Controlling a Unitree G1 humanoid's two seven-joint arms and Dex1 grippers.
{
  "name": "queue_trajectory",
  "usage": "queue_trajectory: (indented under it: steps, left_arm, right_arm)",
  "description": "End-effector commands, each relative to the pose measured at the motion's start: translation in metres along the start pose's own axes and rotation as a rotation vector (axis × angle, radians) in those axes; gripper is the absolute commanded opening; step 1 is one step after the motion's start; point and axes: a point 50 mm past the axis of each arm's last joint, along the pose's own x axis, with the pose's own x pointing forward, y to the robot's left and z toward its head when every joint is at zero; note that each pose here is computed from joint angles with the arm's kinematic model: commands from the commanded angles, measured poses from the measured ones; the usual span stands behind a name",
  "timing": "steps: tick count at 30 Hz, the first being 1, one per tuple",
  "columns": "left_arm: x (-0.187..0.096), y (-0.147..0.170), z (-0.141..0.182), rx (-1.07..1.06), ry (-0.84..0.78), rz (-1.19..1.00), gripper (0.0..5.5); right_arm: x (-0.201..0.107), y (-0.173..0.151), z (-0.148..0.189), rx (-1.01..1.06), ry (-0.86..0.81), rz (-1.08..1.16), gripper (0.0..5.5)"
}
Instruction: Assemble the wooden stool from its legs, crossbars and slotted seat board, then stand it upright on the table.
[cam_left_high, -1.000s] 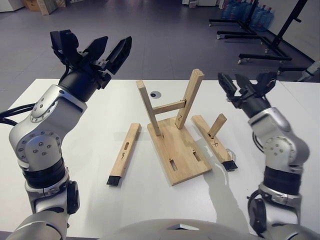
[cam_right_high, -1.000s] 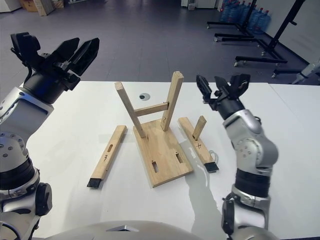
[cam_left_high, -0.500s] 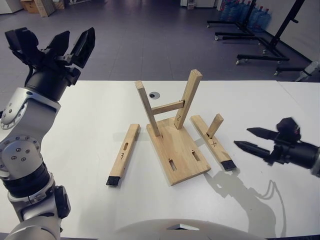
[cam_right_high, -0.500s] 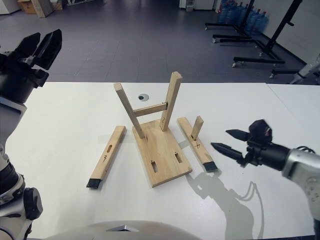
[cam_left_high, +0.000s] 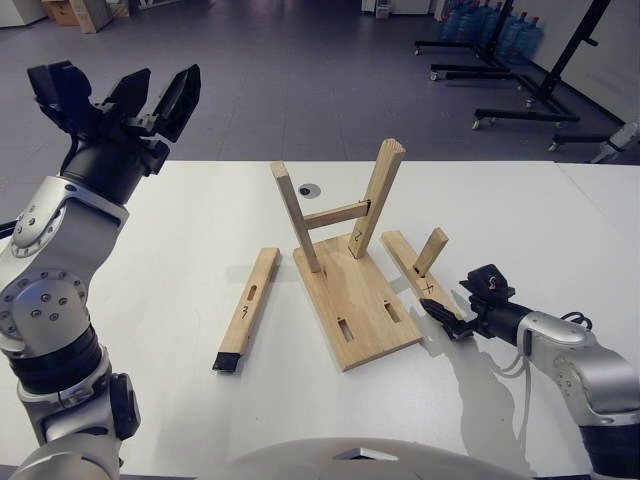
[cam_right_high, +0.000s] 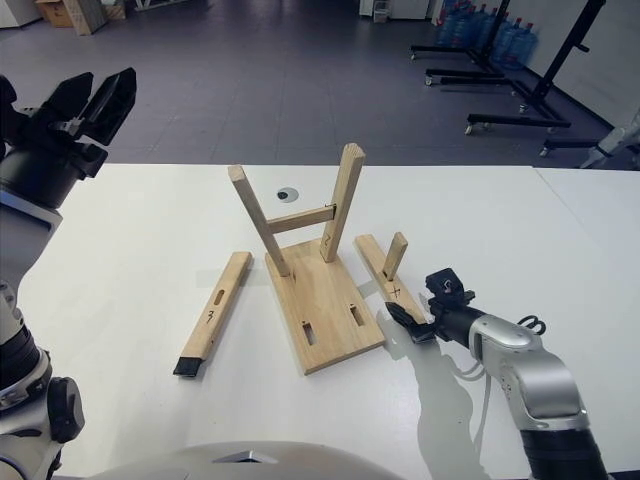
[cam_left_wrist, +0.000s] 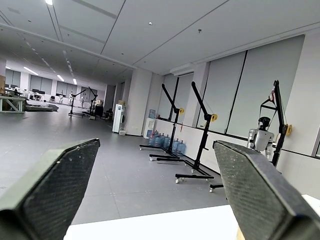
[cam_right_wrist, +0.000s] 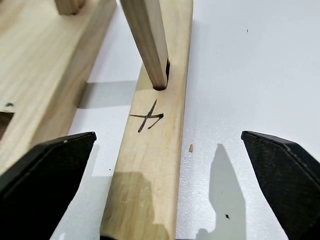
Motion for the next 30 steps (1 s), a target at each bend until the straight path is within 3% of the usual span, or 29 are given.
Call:
queue_trajectory:
  steps: [1,20,27,30]
  left_arm:
    - [0.002,0.0,0.0,0.006,-0.002,-0.002,4.15]
    - [0.006,-0.002,0.0,0.0,0.0,-0.028,4.15]
    - [0.007,0.0,0.001,-0.008,-0.002,-0.02,4.15]
    - [0.01,0.002,0.008,-0.065,-0.032,-0.025,4.15]
  right_arm:
    - [0.012,0.009,-0.018,0.001,0.079,0.032,5.16]
    - [0.012,-0.003,-0.044,-0.031,0.128,-0.012,2.07]
    - [0.012,-0.004,-0.039,-0.014,0.081,0.012,2.05]
    - [0.007,-0.024,-0.017,0.057,-0.037,-0.025,2.05]
